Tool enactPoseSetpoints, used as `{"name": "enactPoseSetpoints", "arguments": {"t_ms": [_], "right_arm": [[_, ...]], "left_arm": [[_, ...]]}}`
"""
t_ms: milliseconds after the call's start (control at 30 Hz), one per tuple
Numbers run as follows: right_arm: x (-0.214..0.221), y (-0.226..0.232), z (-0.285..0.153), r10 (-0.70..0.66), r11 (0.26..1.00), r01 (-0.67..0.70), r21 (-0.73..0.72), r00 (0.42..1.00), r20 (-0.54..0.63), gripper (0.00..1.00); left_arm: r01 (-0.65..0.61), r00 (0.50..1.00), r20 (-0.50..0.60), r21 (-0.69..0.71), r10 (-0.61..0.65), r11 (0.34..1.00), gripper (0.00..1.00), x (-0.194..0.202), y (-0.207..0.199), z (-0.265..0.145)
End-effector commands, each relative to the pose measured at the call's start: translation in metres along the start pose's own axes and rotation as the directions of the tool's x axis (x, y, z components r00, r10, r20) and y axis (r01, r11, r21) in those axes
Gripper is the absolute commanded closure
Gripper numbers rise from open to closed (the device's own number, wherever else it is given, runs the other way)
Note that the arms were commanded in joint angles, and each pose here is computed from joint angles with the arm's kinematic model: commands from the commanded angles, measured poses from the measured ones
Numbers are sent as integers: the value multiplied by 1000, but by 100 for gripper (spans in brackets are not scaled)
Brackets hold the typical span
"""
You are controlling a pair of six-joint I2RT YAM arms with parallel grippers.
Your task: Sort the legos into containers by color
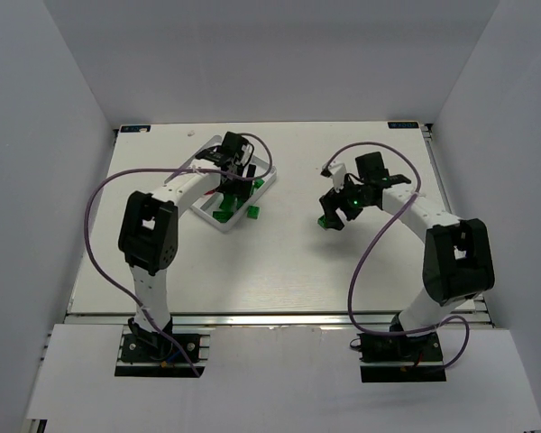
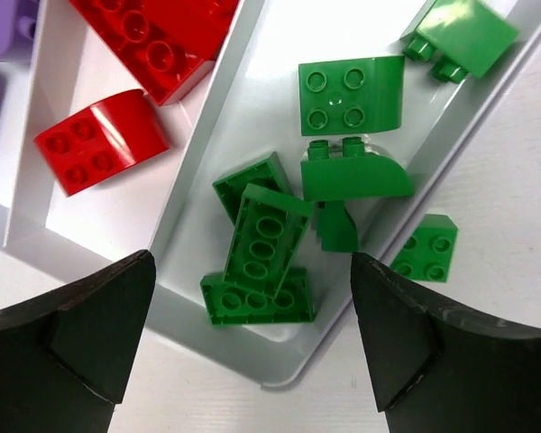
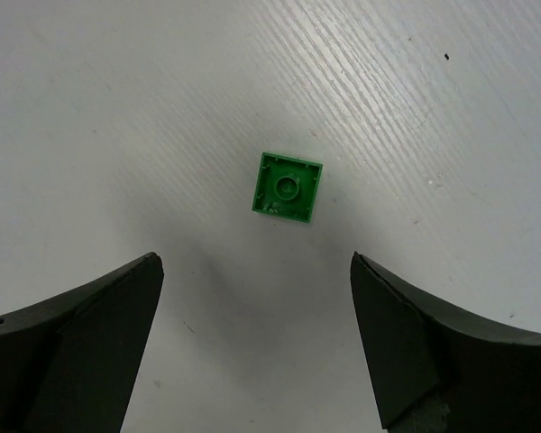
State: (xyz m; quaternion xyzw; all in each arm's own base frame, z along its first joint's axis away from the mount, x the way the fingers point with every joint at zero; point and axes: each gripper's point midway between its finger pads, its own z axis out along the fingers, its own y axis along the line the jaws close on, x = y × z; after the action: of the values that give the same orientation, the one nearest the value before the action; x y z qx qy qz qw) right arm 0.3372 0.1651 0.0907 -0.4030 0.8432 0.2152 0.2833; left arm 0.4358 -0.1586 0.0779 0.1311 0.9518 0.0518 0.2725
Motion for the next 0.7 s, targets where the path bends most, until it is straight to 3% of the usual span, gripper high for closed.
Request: {"name": "enactPoseSetpoints", "arguments": {"t_ms": [0,333,600,667], "right_arm": [[-8,-18,5,-71,987,77,143,996,-49,11],[-11,-35,48,-2,957,39,286,992,-127,12],[-5,-40,67,28,963,17,271,986,-162,30],[-5,-38,68,27,966,16,258,986,-162,38]], "left_arm": [[80,984,161,-5,-78,997,2,-43,14,-60],[306,877,356,102,-323,946,2,-44,42,-153],[373,829,369,195,-420,907,2,-15,39,-182],[380,822,372,207,-432,901,2,-11,39,-185]]}}
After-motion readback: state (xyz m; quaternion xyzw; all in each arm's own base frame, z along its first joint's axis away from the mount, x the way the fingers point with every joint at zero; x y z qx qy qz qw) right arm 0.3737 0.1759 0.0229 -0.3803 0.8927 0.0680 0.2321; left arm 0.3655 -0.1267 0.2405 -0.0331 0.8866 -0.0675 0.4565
